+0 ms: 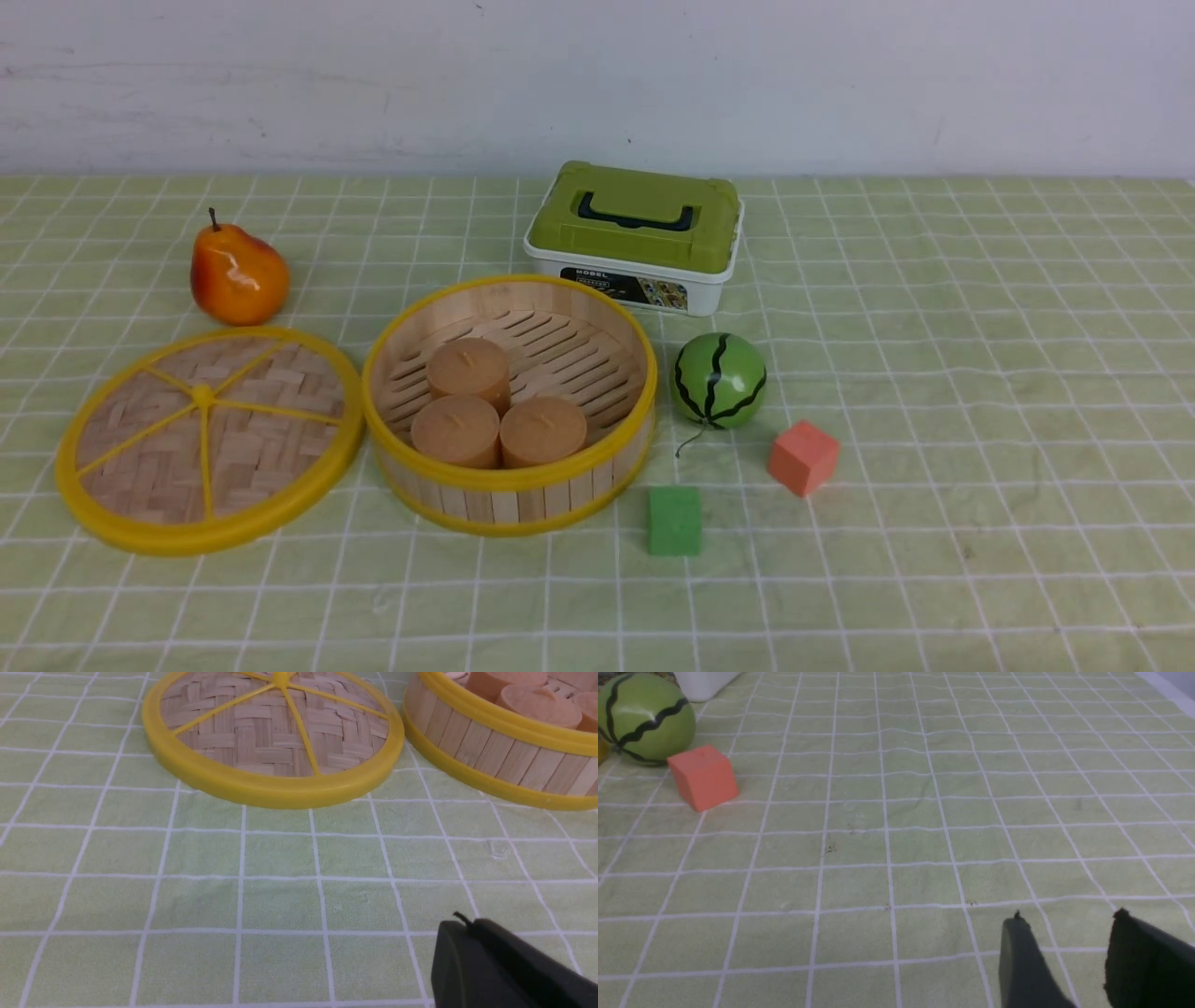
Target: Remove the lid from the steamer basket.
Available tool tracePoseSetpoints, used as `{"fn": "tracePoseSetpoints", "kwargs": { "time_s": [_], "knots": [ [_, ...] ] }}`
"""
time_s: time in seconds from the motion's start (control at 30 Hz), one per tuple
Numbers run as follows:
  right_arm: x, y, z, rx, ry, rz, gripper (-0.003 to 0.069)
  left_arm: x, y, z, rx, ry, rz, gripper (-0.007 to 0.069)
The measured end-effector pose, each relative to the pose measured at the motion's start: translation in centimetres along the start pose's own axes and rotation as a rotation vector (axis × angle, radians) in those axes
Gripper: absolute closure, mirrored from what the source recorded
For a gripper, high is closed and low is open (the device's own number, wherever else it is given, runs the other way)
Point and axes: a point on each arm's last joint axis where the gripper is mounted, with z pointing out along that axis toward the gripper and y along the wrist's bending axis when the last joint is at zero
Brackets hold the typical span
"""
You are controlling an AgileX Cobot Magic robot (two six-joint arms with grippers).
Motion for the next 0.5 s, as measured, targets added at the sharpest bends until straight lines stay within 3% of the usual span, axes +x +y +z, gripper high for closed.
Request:
{"fn": "tracePoseSetpoints", "kwargs": {
  "time_s": [0.5],
  "knots": [
    [-0.02,0.0,-0.01,0.0,-0.001,0.0,0.0418,0.0,0.0,0.0,0.0,0.0,0.0,0.0617]
  ]
}}
